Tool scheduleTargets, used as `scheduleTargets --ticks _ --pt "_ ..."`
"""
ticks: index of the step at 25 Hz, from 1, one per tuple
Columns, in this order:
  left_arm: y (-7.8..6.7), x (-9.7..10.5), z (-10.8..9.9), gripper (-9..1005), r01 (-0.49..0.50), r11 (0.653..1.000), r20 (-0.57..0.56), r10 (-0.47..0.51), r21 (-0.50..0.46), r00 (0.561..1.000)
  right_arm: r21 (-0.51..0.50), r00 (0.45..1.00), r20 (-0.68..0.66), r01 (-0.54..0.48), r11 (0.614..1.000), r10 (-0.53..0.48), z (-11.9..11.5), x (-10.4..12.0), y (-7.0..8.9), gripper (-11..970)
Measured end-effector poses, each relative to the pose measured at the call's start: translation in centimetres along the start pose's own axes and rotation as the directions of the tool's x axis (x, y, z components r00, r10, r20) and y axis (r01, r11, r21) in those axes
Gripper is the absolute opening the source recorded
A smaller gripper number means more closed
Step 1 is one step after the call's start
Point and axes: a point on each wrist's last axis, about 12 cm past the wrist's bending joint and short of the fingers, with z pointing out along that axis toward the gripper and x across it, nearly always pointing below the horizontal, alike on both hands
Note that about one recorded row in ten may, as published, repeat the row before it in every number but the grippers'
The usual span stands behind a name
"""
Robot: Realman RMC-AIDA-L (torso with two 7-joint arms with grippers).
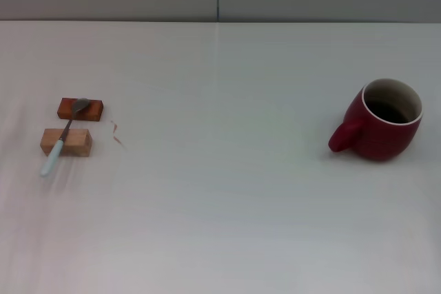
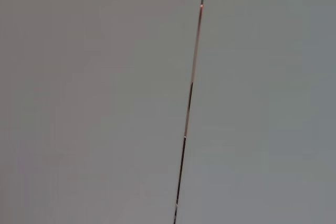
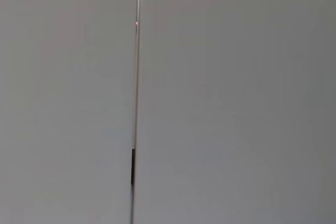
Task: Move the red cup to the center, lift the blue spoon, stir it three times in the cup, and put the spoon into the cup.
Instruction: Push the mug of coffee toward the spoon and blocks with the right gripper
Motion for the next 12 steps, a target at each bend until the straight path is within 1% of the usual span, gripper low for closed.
scheduleTargets --ticks 12 --pt "0.06 -0.03 0.02 846 0.001 1.0 0.0 -0.001 0.0 1.0 0.004 1.0 -0.001 -0.009 1.0 0.009 -0.15 0.02 0.03 792"
